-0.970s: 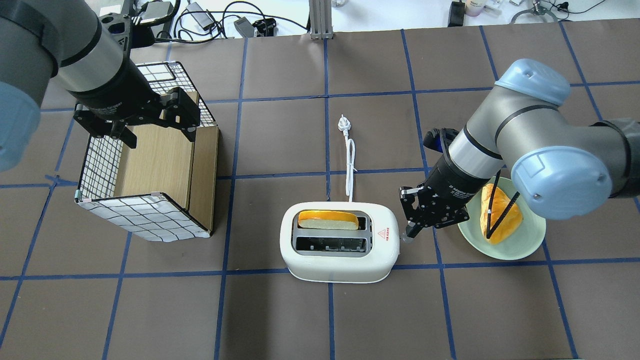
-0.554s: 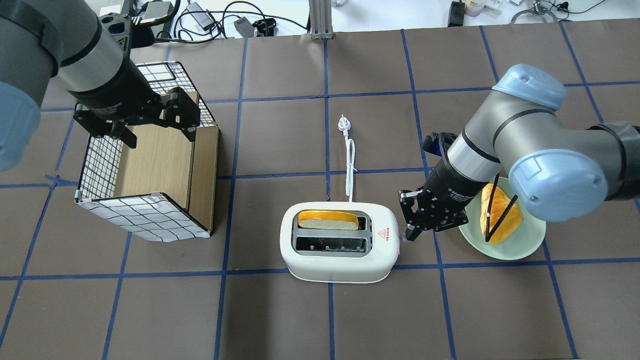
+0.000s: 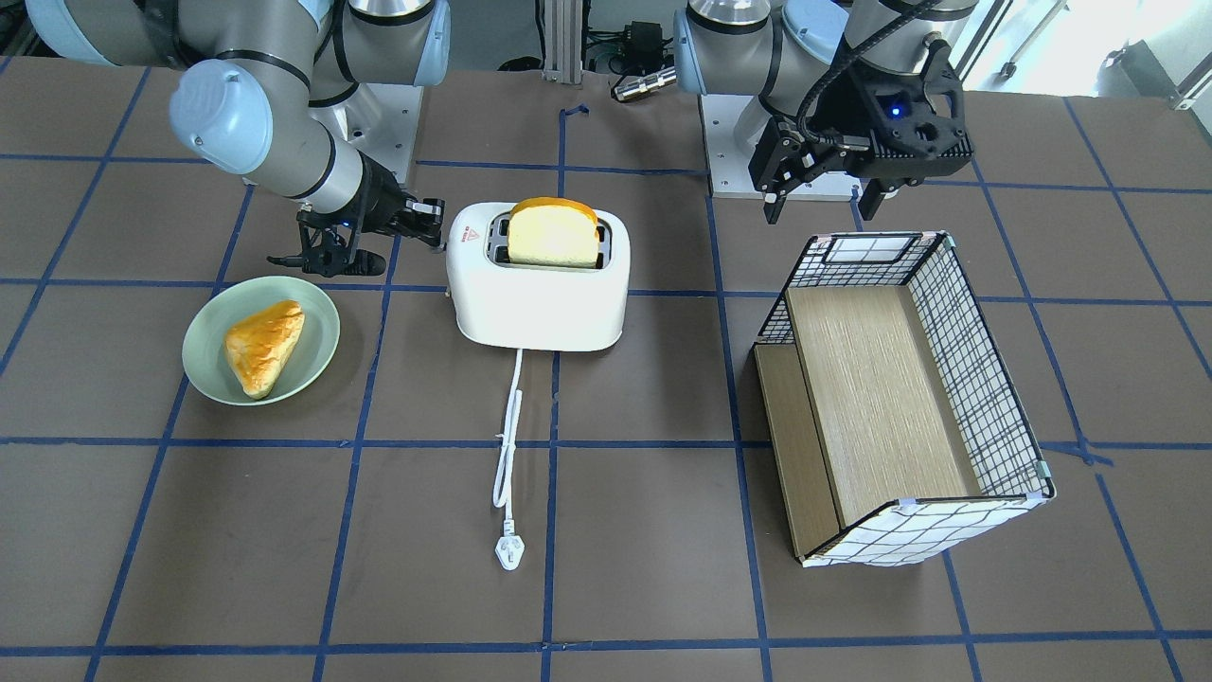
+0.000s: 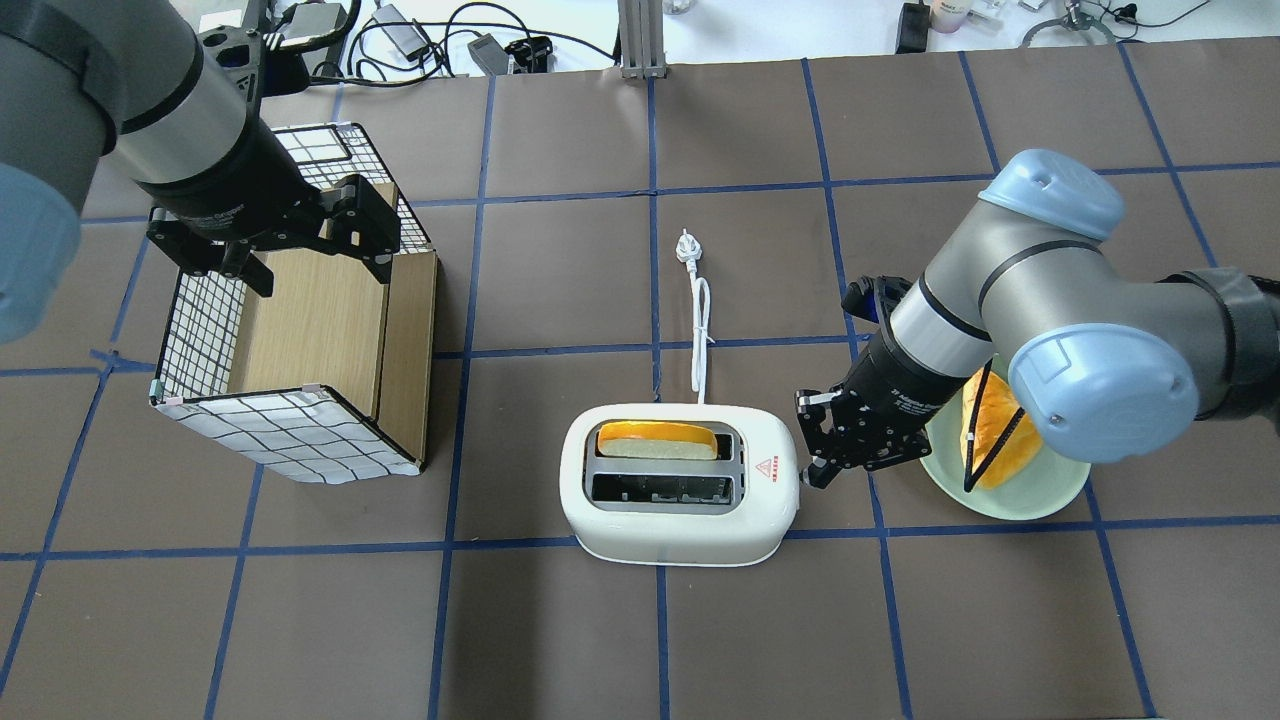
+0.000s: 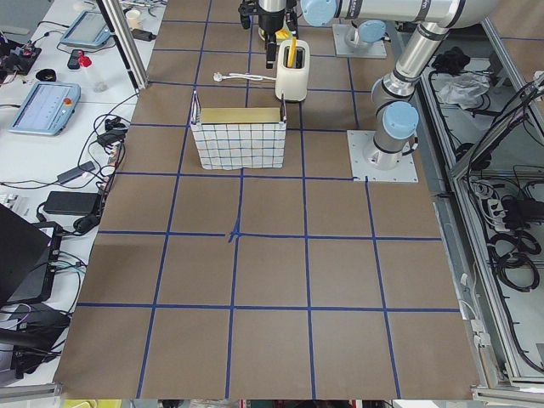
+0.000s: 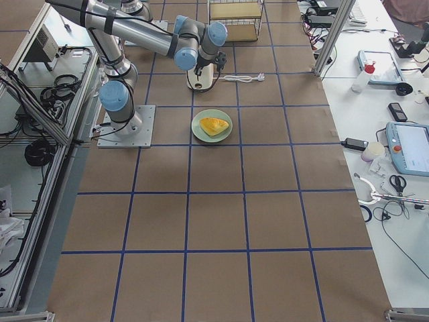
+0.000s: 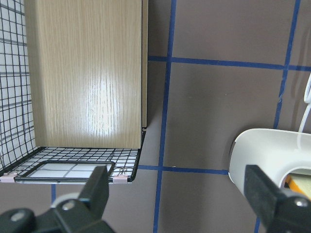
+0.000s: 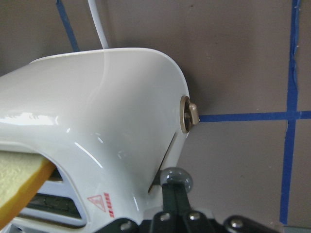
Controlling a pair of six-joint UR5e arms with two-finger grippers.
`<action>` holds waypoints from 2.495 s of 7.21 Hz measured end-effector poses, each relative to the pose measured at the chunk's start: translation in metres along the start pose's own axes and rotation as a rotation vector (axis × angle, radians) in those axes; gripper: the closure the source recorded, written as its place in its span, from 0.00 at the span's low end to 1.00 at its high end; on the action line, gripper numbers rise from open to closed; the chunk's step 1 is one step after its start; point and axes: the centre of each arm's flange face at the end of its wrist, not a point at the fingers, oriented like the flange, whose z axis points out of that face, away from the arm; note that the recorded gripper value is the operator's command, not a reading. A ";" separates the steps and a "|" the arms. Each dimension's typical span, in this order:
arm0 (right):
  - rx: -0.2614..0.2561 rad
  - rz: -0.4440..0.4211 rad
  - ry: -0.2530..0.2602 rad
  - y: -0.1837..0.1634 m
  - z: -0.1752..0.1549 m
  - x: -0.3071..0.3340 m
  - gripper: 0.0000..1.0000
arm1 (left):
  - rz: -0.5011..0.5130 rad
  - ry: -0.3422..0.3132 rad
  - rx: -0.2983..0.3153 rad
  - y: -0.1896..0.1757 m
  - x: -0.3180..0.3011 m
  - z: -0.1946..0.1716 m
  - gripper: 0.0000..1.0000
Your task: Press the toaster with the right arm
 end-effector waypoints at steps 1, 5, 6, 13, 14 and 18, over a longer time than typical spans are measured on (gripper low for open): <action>-0.004 0.001 0.000 -0.001 0.003 0.001 1.00 | 0.000 0.000 0.000 0.000 0.000 0.000 0.00; -0.028 0.011 0.002 -0.012 0.014 0.004 1.00 | 0.000 0.000 0.001 0.000 0.000 0.000 0.00; -0.033 0.013 0.002 -0.015 0.017 0.005 1.00 | 0.000 0.000 0.000 0.000 0.000 0.000 0.00; -0.033 0.020 0.003 -0.023 0.042 0.014 1.00 | 0.000 0.000 0.001 0.000 0.000 0.000 0.00; -0.031 0.025 0.007 -0.023 0.041 0.014 1.00 | 0.000 0.000 0.000 0.000 0.000 0.000 0.00; 0.043 0.098 0.054 -0.027 -0.012 -0.001 1.00 | 0.000 0.000 0.000 0.000 0.000 0.000 0.00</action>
